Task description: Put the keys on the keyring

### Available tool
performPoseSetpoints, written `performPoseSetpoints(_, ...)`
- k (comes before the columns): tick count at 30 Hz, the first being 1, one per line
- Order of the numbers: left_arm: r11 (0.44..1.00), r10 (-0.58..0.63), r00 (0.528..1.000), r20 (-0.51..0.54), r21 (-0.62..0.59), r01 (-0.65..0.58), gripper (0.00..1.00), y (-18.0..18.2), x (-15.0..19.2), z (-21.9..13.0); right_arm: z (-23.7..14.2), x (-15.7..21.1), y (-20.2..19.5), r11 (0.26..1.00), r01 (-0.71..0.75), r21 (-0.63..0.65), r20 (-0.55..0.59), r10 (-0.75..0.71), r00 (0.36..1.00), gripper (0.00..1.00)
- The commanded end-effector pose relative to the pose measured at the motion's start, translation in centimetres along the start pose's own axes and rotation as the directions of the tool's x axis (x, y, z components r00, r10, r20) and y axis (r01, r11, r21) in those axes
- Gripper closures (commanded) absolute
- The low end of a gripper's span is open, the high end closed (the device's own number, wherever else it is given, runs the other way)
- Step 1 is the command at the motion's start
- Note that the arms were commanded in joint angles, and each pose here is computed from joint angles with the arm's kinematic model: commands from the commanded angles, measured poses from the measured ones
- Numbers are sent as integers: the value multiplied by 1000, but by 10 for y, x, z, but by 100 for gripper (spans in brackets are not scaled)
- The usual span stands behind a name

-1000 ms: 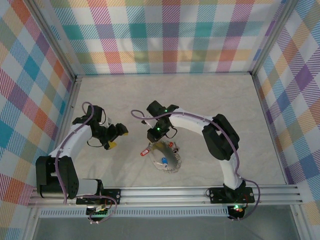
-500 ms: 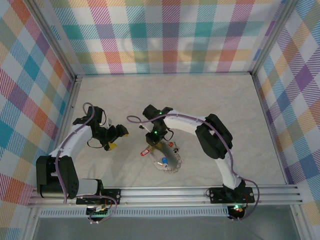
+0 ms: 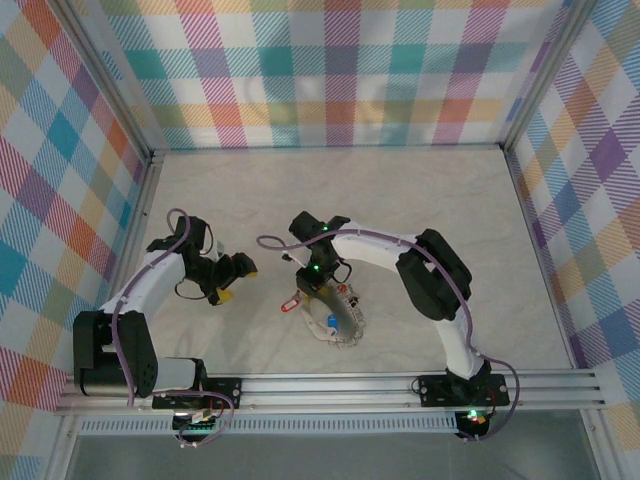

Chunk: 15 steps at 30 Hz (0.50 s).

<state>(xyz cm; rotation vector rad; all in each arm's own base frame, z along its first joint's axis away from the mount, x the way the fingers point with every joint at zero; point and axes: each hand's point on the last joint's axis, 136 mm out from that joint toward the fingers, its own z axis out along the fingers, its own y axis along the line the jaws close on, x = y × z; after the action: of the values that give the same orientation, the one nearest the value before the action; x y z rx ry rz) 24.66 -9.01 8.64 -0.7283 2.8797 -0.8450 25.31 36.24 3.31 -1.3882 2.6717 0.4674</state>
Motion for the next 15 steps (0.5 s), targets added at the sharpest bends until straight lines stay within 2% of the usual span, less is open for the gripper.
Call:
performPoseSetpoints(1, 1000, -10, 1000, -27, 3, 10, 17, 5, 6, 0, -21, -6, 7, 998, 55, 7, 48, -56, 997, 71)
performPoseSetpoints(4, 1000, -7, 1000, -25, 3, 7, 17, 5, 7, 0, -32, -11, 7, 994, 107, 26, 97, -109, 989, 71)
performPoseSetpoints(7, 1000, -3, 1000, -23, 2, 3, 17, 5, 6, 0, -40, -15, 10, 968, 244, 55, 167, -250, 954, 69)
performPoseSetpoints(9, 1000, -2, 1000, -24, -1, 2, 17, 6, 7, 0, -43, -11, 22, 899, 435, 56, 234, -435, 870, 68)
performPoseSetpoints(11, 1000, 1, 1000, -22, -1, -1, 17, 6, 7, 0, -45, -8, 30, 802, 589, 97, 293, -589, 753, 68)
performPoseSetpoints(13, 1000, 3, 1000, -21, -3, -3, 17, 7, 7, 0, -43, -5, 28, 732, 671, 121, 290, -672, 681, 70)
performPoseSetpoints(15, 1000, 6, 1000, -18, -4, -6, 17, 7, 7, 0, -33, -2, 19, 670, 726, 154, 237, -738, 632, 70)
